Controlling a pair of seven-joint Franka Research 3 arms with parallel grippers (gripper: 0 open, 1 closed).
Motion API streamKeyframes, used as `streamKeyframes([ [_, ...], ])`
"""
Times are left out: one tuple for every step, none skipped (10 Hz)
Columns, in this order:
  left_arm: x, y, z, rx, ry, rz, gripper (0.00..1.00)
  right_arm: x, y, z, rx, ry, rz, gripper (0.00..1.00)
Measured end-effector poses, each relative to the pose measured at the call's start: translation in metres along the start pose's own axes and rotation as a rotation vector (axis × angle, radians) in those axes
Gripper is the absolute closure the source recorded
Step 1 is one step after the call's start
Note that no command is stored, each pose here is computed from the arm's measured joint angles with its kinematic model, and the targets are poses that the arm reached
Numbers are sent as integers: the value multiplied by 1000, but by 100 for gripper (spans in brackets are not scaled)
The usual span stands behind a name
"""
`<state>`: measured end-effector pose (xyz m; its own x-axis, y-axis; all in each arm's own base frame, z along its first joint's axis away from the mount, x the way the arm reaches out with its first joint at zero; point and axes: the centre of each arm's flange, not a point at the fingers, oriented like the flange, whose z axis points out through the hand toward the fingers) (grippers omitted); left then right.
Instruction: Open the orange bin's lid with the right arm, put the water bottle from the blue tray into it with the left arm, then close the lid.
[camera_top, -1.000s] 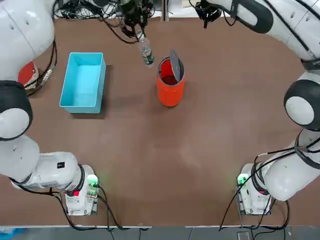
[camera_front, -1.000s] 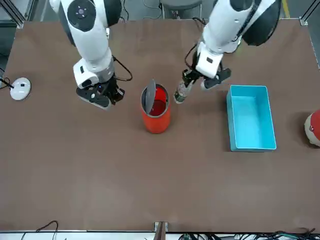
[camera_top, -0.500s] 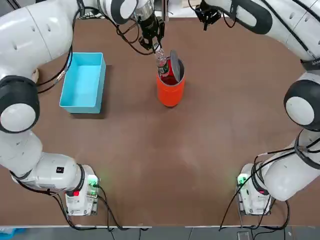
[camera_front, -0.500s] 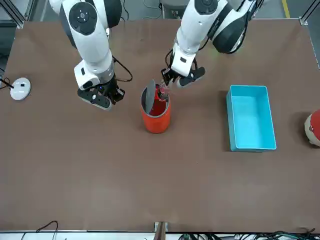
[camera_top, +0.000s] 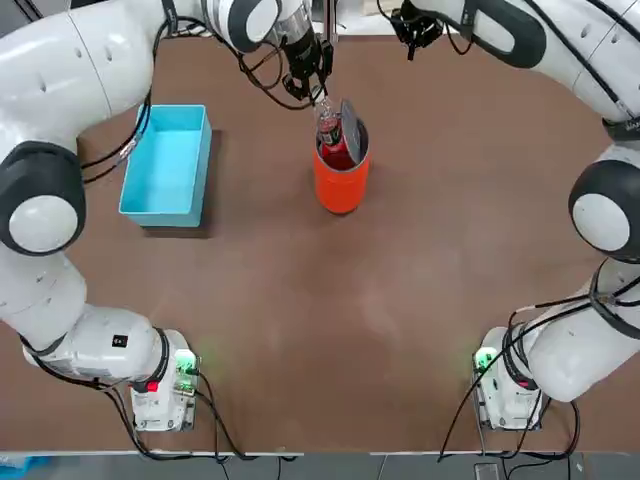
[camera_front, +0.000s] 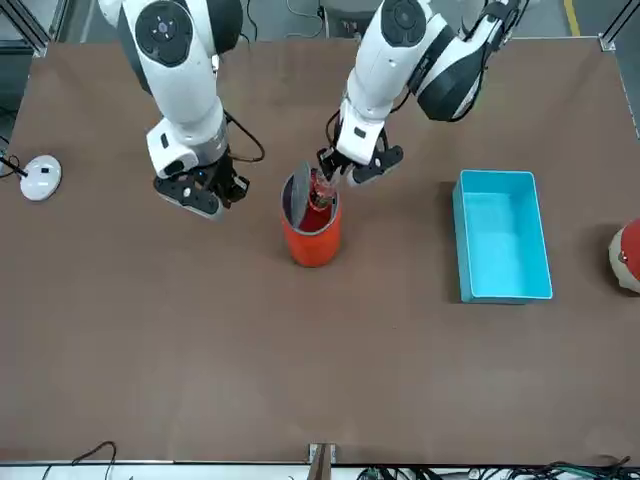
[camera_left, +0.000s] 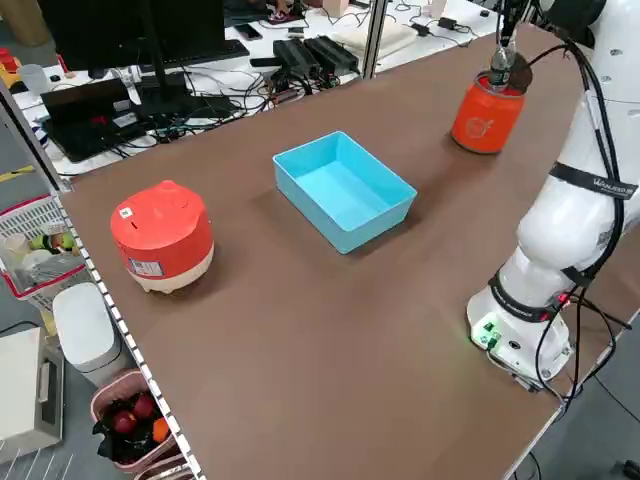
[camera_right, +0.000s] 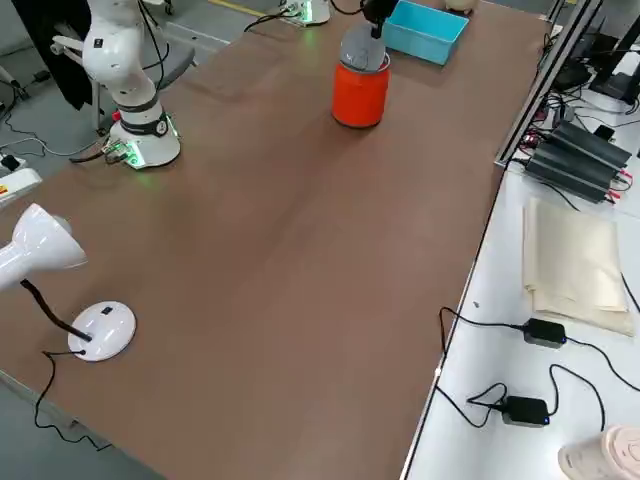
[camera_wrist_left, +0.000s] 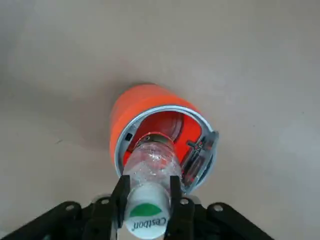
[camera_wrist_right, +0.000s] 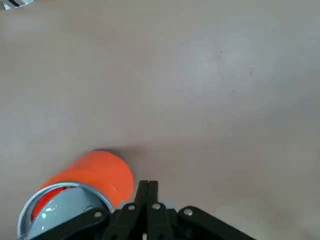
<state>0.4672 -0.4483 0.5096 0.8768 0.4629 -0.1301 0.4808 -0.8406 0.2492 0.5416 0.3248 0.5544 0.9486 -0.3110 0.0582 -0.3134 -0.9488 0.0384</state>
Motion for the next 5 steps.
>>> streamKeyframes([
  [2, 0, 0, 2, 12, 6, 56, 0, 0, 0, 0, 0, 0, 98],
  [2, 1, -1, 4, 23, 12, 53, 0, 0, 0, 0, 0, 0, 98],
  [3, 1, 0, 4, 25, 14, 41, 0, 0, 0, 0, 0, 0, 98],
  [4, 1, -1, 3, 26, 13, 26, 0, 0, 0, 1, 0, 0, 98],
  [7, 1, -3, -1, 29, 9, 13, 0, 0, 0, 1, 0, 0, 98],
])
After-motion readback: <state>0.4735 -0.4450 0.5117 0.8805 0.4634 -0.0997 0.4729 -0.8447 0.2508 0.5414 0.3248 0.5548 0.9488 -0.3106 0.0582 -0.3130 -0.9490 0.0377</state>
